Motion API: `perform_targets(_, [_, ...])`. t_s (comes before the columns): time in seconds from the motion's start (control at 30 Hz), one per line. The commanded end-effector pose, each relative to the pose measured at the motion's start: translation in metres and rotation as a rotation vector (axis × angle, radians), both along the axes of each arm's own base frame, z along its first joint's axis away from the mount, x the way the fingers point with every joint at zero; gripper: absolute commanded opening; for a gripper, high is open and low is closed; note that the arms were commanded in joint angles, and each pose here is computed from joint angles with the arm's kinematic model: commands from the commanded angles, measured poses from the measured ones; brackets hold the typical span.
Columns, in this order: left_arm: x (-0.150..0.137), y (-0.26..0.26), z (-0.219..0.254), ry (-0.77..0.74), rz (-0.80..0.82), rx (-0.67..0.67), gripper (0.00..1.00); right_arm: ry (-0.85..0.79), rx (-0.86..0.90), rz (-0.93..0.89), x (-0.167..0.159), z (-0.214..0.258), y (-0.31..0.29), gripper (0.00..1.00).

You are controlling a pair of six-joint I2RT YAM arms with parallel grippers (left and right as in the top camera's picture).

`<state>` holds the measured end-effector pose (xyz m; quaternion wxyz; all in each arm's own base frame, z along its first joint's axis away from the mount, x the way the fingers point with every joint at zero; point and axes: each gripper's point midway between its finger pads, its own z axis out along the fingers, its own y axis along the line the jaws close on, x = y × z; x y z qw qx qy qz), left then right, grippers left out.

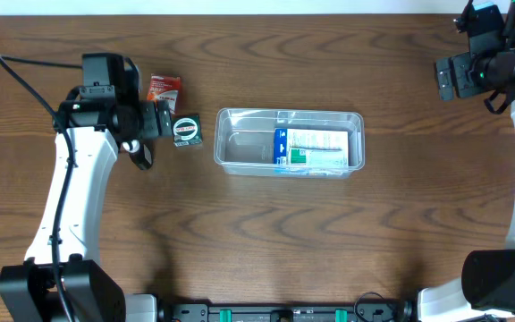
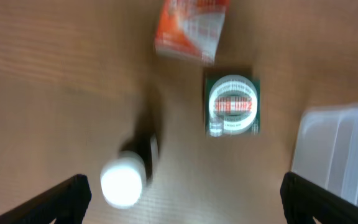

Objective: Pack container
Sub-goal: 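Reach the left gripper to the red-and-white medicine box and grasp it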

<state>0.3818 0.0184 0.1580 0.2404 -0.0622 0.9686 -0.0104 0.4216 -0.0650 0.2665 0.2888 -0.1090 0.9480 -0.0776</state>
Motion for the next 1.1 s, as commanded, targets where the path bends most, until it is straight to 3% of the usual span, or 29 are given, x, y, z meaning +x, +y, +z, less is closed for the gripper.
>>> perform_targets(0.0, [0.02,0.005,0.015,-0.092,-0.042,0.047,0.98,-0.003,0.009,-0.016,-0.001,0.001,-0.001,0.99])
perform_targets(0.1, [0.036,0.009,0.016,-0.138,-0.035,0.05,0.98,-0.003,0.009,-0.016,-0.001,0.001,-0.001,0.99])
perform_targets(0.4, [0.073,0.012,-0.017,0.045,-0.102,0.067,0.98,-0.003,0.009,-0.016,-0.001,0.001,-0.001,0.99])
perform_targets(0.7, [0.118,0.015,-0.035,0.082,-0.143,0.082,0.98,-0.003,0.009,-0.016,-0.001,0.001,-0.001,0.99])
perform_targets(1.07, [0.125,0.014,-0.089,0.172,-0.163,0.075,0.98,-0.003,0.009,-0.016,-0.001,0.001,-0.001,0.99])
